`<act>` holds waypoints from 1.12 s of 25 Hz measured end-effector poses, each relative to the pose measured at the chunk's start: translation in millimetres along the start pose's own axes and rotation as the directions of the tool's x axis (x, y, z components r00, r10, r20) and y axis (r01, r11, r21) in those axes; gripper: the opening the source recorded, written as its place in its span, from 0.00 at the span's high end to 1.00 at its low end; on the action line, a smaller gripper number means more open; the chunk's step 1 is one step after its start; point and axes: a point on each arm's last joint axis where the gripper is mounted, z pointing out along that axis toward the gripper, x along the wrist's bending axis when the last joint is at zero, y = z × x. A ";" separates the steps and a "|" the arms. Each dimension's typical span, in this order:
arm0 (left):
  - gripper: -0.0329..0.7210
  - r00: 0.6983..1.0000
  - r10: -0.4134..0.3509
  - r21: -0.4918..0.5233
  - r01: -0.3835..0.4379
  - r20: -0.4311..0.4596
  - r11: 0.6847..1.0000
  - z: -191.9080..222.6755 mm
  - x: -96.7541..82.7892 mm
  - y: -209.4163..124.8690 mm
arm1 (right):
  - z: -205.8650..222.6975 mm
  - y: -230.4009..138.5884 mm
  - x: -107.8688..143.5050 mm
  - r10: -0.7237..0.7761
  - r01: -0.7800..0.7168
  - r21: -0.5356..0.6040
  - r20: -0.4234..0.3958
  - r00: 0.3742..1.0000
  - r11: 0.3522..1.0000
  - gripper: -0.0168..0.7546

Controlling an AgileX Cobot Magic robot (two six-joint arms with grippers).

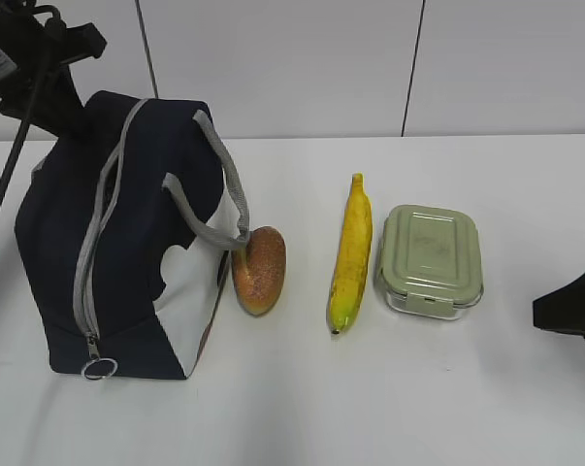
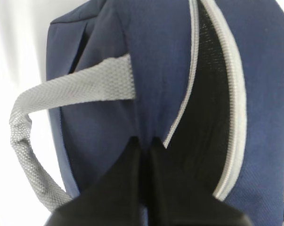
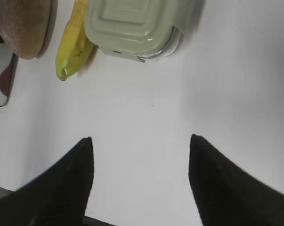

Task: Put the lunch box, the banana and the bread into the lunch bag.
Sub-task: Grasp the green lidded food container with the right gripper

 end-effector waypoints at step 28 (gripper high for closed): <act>0.95 1.000 0.000 0.000 0.000 0.000 1.000 0.0 0.0 0.0 | 61.6 87.0 -60.0 0.134 -0.077 0.175 -0.345 0.929 0.982 0.37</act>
